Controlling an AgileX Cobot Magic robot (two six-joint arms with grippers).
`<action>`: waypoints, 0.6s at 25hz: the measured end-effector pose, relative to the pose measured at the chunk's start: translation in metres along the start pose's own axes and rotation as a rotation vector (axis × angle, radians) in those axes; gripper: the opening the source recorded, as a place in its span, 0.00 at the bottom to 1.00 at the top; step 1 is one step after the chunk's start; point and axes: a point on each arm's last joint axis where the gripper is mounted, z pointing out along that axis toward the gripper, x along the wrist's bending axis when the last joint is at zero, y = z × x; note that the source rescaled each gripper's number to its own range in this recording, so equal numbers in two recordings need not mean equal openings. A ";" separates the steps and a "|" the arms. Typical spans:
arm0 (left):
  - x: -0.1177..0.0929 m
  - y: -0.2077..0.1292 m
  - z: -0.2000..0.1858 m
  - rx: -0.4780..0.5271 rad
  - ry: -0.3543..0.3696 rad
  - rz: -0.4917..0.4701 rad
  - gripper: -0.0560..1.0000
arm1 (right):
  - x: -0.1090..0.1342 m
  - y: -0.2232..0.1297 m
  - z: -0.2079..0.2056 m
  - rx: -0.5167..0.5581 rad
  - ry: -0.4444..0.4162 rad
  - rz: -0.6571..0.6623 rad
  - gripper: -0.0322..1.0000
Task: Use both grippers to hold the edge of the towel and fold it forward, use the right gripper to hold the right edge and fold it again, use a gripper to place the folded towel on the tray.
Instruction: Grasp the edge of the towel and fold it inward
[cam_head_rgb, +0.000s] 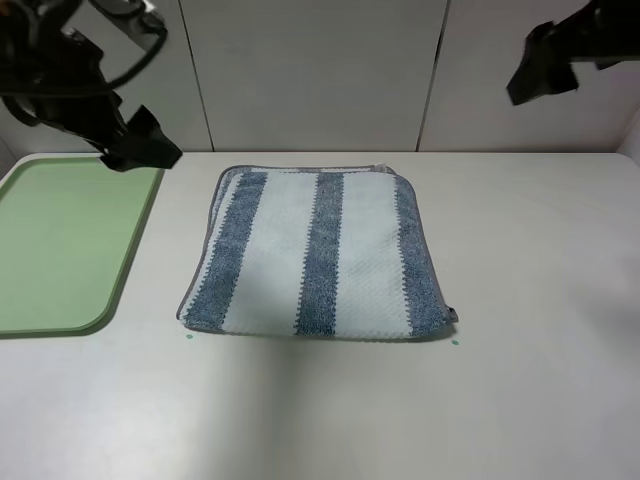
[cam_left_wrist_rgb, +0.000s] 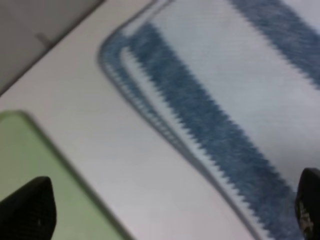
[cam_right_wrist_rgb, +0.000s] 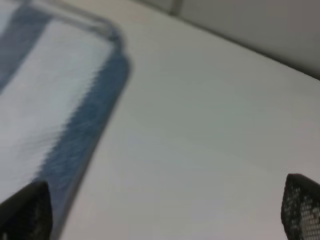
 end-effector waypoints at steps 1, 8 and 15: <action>-0.007 0.003 0.003 0.000 -0.019 0.026 0.95 | 0.009 0.002 0.005 0.007 0.023 -0.027 1.00; -0.039 0.014 0.016 0.006 -0.104 0.163 0.95 | 0.069 0.011 0.026 0.041 0.150 -0.258 1.00; -0.045 0.009 0.019 0.069 -0.153 0.238 0.95 | 0.104 0.008 0.043 0.092 0.227 -0.444 1.00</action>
